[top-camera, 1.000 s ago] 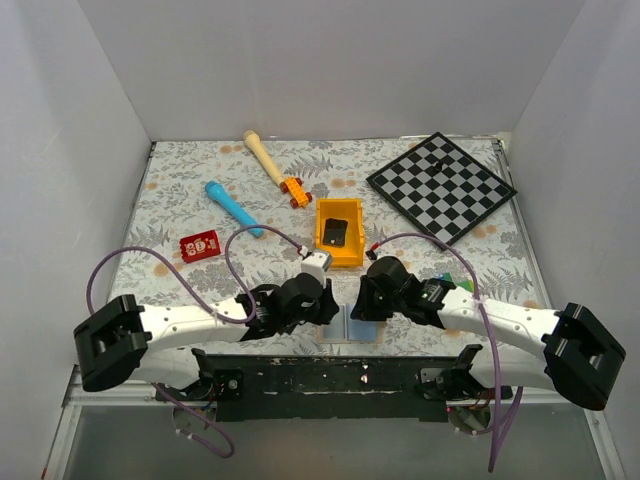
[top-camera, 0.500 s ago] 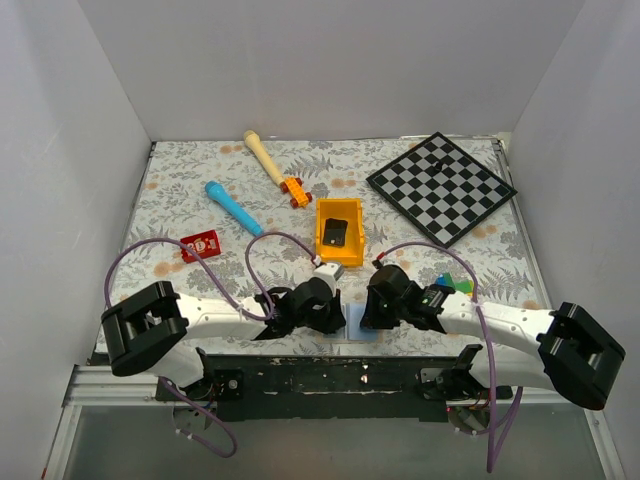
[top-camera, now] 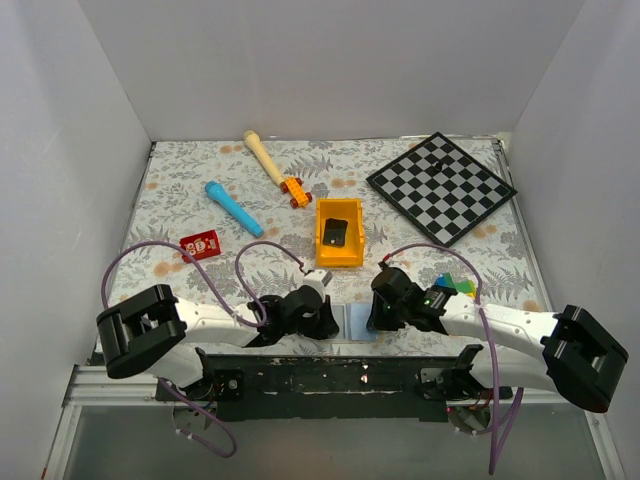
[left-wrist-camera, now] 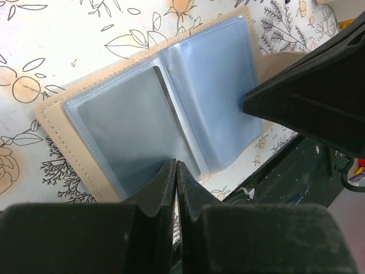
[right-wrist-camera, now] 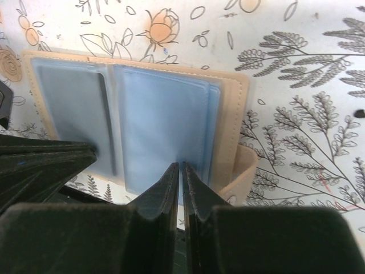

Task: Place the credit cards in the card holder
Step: Pick up the credit card from the center of the board.

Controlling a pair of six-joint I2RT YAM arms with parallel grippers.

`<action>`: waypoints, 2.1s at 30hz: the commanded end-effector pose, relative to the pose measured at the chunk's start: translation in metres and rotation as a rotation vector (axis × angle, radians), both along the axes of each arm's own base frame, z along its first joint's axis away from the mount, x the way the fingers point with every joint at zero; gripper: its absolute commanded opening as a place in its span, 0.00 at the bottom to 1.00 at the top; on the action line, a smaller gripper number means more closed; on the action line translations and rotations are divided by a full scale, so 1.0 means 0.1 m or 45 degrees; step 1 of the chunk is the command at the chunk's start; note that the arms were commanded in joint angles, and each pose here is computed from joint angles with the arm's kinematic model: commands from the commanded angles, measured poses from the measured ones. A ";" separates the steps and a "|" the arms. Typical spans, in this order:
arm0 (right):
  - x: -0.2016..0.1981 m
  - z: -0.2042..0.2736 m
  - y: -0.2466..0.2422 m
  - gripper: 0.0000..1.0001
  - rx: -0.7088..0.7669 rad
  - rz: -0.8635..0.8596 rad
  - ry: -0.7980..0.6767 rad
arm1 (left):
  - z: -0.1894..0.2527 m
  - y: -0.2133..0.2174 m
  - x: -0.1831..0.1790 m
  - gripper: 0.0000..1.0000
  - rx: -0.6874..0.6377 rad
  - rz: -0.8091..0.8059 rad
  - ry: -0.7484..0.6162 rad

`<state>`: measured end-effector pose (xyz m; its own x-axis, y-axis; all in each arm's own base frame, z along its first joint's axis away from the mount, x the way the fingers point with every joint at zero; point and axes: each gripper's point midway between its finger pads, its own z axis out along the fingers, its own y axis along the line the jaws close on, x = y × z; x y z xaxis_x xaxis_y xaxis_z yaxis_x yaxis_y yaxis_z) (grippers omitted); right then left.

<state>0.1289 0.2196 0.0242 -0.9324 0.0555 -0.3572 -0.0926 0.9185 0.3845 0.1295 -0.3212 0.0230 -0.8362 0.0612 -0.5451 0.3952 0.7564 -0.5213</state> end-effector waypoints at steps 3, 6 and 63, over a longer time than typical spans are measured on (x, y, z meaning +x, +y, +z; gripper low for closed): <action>-0.08 -0.16 -0.56 0.15 -0.314 -0.074 0.019 | -0.32 0.38 -0.14 0.02 0.171 0.028 0.066; -0.07 -0.14 -0.62 0.15 -0.357 -0.085 0.013 | -0.31 0.41 -0.14 0.02 0.172 0.032 0.059; 0.08 0.68 1.34 0.51 0.255 0.417 -0.099 | -0.15 1.37 0.22 0.07 0.198 0.444 0.149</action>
<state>0.1344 0.3540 0.0760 -0.8944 -0.2004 -0.3998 -0.4003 0.7575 0.5157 0.1693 -0.1841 0.0200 -0.8396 -0.2092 -0.5014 0.0247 0.9073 -0.4198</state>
